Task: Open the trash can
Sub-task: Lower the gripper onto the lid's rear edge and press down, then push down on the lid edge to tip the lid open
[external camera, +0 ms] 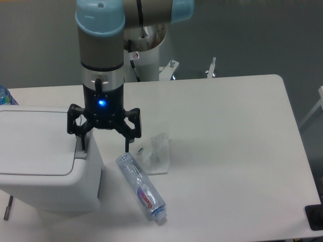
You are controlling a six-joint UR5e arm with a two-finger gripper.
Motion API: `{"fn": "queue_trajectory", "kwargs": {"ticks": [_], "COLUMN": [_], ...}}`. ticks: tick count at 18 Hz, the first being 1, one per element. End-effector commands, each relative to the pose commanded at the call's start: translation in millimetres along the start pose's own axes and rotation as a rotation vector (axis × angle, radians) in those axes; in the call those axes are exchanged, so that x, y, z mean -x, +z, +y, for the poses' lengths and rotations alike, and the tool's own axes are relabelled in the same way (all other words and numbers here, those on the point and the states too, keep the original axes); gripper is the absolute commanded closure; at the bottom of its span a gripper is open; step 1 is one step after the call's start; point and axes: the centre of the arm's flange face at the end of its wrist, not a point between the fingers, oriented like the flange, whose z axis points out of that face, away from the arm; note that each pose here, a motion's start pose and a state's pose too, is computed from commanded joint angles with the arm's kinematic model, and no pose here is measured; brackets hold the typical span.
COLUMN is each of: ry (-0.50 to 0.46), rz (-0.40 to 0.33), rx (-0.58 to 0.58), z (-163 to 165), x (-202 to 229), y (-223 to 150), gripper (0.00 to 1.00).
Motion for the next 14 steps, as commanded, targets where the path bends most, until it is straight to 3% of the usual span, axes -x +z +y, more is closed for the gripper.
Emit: {"fn": "queue_trajectory", "kwargs": {"ticks": [14], "ry": [-0.001], "rz": [0.000], "rx": [0.006], "z": [1.9], "x": [0.2], "y": [2.7], "gripper": [0.00]}}
